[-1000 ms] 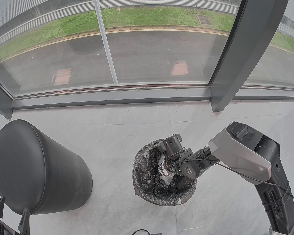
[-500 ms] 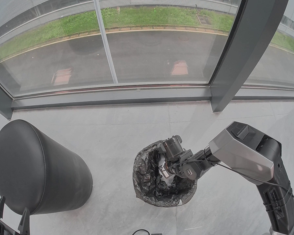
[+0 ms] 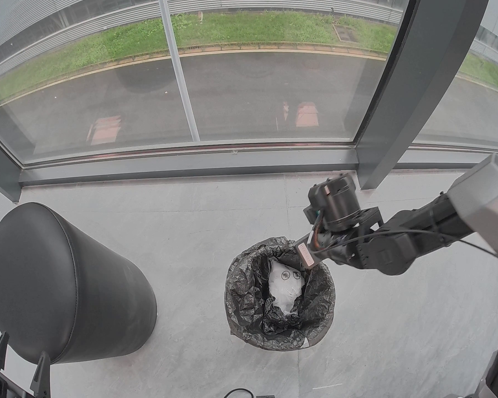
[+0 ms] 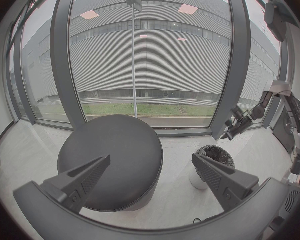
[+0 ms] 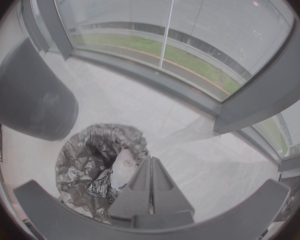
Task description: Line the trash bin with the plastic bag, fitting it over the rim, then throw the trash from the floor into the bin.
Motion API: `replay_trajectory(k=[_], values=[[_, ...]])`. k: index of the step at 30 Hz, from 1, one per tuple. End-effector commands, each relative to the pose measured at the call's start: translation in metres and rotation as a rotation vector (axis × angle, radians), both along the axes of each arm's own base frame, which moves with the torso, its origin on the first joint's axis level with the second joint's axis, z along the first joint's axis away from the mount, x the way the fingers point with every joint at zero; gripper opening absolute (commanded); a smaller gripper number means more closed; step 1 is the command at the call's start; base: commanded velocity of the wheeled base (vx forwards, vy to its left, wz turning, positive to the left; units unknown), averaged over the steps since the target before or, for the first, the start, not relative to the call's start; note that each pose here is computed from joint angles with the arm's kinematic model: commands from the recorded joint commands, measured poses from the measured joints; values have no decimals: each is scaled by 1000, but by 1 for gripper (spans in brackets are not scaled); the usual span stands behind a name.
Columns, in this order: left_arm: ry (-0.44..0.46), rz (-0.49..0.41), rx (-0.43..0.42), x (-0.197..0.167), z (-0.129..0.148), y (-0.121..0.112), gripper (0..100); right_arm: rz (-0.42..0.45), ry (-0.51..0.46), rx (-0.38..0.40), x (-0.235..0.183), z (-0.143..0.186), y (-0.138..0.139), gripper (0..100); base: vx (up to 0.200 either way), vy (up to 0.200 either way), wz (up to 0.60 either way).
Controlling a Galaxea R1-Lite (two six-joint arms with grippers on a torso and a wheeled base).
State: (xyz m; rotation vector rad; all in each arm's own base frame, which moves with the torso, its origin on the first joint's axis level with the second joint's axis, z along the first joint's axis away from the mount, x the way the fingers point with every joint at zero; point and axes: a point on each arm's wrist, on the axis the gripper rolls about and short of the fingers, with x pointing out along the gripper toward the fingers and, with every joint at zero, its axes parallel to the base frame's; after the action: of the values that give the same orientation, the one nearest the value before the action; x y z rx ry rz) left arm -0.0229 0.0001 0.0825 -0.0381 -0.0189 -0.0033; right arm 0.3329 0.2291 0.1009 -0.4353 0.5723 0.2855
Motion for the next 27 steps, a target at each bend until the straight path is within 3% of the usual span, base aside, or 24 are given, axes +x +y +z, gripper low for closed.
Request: replay_trajectory(k=[1,5,8,13,14,20,27], values=[[2,0,0,0,-5,0,100,-35,-174,112,-47,98,-49,0,0,0,0],[1,1,-2,0,-5,0,100,-59,-243,154,-74,132,-74,0,0,0,0],[2,3,3,0,-5,0,100,-71,-344,222,-116,165,-105,0,0,0,0],[2,3,4,0,-5,0,100,-110,-455,280,-158,189,-140,0,0,0,0],[2,3,3,0,-5,0,100,-148,-520,307,-177,200,-159,0,0,0,0],[1,3,3,0,-5,0,100,-243,-680,282,-233,223,-201,0,0,0,0],[5,3,14,0,-5,0,100,-311,-737,274,-298,220,-228,0,0,0,0]])
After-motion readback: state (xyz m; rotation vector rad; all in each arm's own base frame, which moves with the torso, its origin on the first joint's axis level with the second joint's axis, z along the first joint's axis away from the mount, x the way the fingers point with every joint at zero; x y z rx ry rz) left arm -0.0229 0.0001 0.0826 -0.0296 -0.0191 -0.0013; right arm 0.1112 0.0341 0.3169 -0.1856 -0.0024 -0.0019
